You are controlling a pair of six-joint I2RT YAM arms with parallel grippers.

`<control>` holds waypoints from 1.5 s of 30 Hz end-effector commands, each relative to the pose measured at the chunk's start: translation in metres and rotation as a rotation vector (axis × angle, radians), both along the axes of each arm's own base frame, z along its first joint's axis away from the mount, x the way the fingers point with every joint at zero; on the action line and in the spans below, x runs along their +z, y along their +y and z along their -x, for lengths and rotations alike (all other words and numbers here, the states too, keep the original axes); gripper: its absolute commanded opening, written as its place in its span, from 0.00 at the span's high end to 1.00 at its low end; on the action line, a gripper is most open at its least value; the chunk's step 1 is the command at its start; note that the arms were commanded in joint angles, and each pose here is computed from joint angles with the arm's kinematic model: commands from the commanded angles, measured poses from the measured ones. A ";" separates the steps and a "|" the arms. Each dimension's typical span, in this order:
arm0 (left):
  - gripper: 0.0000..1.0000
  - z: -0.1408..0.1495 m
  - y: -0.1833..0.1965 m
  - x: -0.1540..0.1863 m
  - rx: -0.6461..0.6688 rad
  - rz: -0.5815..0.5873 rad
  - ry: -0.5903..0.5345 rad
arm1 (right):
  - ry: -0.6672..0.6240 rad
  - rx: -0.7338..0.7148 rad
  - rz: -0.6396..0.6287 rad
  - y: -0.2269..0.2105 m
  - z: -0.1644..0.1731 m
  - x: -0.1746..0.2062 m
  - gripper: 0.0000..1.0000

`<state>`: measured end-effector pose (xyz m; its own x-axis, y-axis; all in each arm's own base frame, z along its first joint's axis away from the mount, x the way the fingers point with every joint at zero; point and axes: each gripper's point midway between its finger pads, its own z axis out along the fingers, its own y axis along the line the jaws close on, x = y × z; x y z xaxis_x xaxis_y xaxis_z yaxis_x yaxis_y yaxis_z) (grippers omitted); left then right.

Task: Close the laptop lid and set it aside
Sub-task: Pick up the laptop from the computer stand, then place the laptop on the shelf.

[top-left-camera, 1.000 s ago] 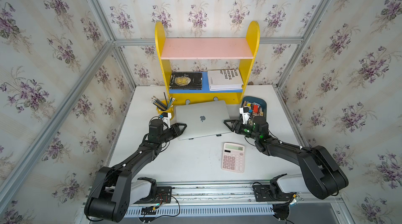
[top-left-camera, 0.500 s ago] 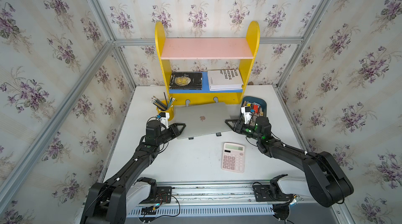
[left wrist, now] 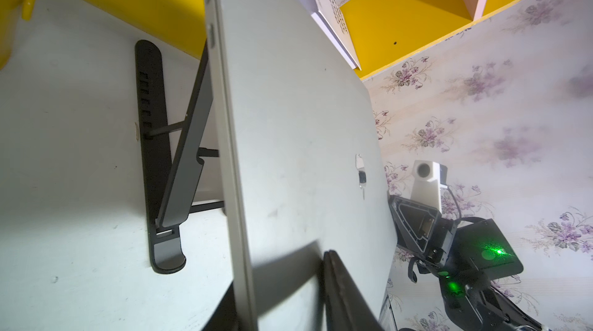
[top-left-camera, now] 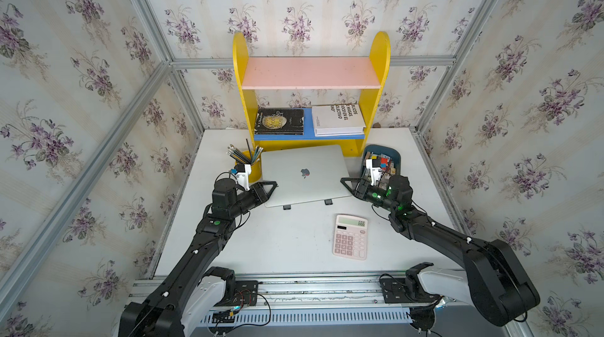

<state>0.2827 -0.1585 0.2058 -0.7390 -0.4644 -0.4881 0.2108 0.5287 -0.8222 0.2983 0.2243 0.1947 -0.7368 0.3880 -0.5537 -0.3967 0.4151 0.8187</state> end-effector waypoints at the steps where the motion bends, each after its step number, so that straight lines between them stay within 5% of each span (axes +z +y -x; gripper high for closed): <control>1: 0.76 0.011 -0.011 0.017 -0.098 0.000 -0.066 | -0.112 0.093 -0.039 0.011 0.011 0.031 0.68; 45: 0.79 -0.021 -0.026 0.112 -0.145 -0.029 -0.186 | -0.258 0.056 0.025 0.015 -0.018 0.127 0.66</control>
<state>0.3154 -0.1684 0.3089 -0.6870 -0.4484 -0.5717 0.3116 0.5290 -0.7893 0.3328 0.2209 0.2856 -0.6543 0.4085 -0.6364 -0.4238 0.4989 0.7560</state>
